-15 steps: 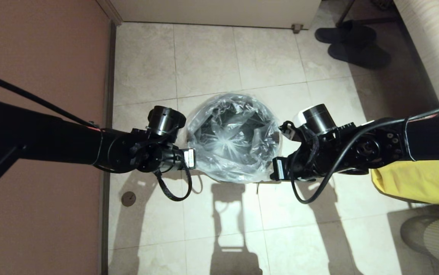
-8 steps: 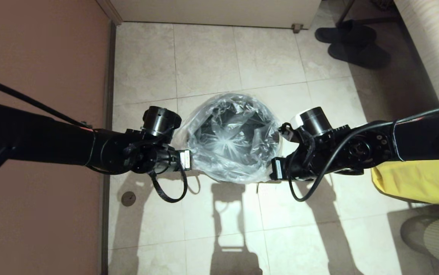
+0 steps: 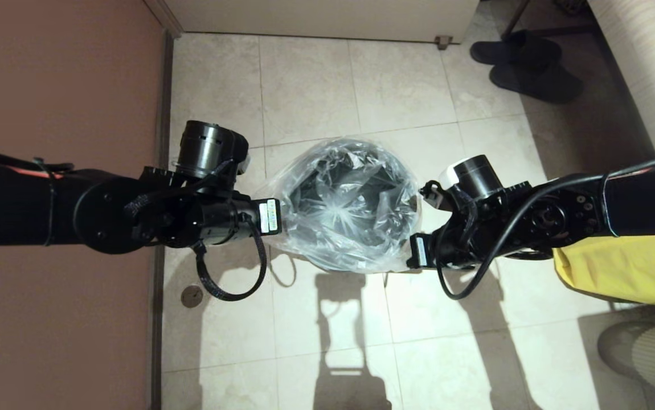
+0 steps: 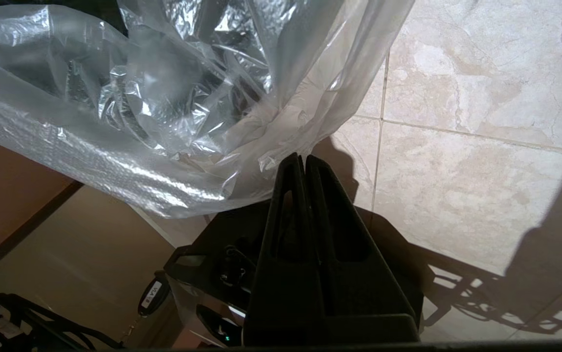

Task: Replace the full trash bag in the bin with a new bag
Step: Put the new garbage bag on the trash can

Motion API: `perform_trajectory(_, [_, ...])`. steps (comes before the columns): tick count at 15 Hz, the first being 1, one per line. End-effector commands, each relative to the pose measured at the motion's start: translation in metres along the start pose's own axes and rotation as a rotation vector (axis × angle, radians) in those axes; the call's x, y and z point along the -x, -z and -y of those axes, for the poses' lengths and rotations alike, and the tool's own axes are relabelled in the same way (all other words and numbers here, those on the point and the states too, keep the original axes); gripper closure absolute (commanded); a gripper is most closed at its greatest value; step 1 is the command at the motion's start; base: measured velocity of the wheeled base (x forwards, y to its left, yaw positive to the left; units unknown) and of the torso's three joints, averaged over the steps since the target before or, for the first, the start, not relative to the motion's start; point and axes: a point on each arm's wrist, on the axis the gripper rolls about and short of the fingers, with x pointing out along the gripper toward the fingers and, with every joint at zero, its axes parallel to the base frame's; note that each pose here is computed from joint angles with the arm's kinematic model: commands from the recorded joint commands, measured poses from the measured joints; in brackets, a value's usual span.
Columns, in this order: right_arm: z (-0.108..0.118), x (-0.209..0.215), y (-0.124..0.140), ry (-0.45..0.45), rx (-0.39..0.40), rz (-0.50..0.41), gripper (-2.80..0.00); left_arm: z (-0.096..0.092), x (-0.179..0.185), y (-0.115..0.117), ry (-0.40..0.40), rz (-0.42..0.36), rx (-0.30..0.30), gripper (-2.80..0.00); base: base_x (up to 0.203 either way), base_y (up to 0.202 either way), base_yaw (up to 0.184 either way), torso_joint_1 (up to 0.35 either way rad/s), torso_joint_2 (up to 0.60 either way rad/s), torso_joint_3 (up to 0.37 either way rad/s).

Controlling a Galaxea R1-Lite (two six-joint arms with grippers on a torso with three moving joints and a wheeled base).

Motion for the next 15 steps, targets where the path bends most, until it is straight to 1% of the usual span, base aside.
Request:
perform_trajectory(1, [-0.001,0.002,-0.001,-0.003,-0.002,0.004,0.00,0.004,-0.012,0.002,-0.005,-0.013,-0.002,0.00,0.000,0.000,0.000,0.000,0.00,0.000])
perform_trajectory(3, [0.000,-0.004,0.000,-0.002,-0.001,-0.005,0.00,0.007,-0.032,0.009,-0.020,-0.047,-0.011,0.00,0.000,0.000,0.000,0.000,0.00,0.000])
perform_trajectory(5, [0.002,-0.013,0.002,0.005,-0.003,-0.021,0.00,0.010,-0.052,0.021,-0.036,-0.093,-0.026,0.00,0.000,0.000,0.000,0.000,0.00,0.000])
perform_trajectory(6, [0.004,-0.018,0.002,0.010,-0.003,-0.029,0.00,0.010,-0.058,0.024,-0.041,-0.107,-0.030,0.00,0.000,0.000,0.000,0.000,0.00,0.000])
perform_trajectory(8, [0.004,-0.022,0.002,0.011,-0.004,-0.034,0.00,0.009,-0.051,0.022,-0.039,-0.102,-0.031,0.00,0.000,0.000,0.000,0.000,0.00,0.000])
perform_trajectory(10, [0.004,-0.018,0.001,0.009,-0.003,-0.028,0.00,0.005,-0.022,0.007,-0.017,-0.040,-0.014,0.00,0.000,0.000,0.000,0.000,0.00,0.000])
perform_trajectory(13, [0.003,-0.018,0.002,0.008,-0.004,-0.030,0.00,0.001,0.035,-0.024,0.033,0.080,0.016,0.00,0.000,0.000,0.000,0.000,0.00,0.000])
perform_trajectory(14, [0.003,-0.017,0.002,0.008,-0.004,-0.030,0.00,0.001,0.045,-0.034,0.048,0.110,0.026,0.00,0.000,0.000,0.000,0.000,0.00,0.000])
perform_trajectory(15, [0.002,-0.017,0.002,0.006,-0.003,-0.030,0.00,0.004,0.043,-0.038,0.051,0.116,0.029,0.00,0.000,0.000,0.000,0.000,0.00,0.000])
